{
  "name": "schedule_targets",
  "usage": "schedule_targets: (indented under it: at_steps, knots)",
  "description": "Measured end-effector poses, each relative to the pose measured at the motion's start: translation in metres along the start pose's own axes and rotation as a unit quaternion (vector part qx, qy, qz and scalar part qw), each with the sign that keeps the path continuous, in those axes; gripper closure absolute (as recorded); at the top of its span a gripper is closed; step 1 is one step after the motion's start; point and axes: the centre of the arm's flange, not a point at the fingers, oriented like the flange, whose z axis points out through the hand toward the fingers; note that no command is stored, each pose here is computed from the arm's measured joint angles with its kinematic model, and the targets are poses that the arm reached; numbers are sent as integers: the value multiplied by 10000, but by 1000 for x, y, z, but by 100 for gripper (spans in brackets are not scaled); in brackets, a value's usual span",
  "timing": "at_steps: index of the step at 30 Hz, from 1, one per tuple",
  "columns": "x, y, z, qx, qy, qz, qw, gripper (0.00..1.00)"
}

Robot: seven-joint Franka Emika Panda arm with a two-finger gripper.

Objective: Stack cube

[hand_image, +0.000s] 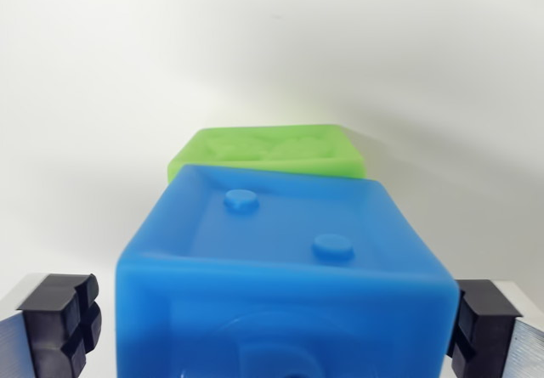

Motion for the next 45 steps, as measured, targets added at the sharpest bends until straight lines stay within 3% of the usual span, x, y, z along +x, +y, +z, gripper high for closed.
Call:
schedule_targets:
  at_steps: [8, 16, 28, 45]
  knots:
    - [1, 0, -13, 6, 21, -1, 10000, 0]
    - [1, 0, -33, 4, 20, 10, 10000, 0]
    - [0, 0, -75, 10, 34, 12, 10000, 0]
    - [-1, 0, -144, 1, 47, 2, 10000, 0]
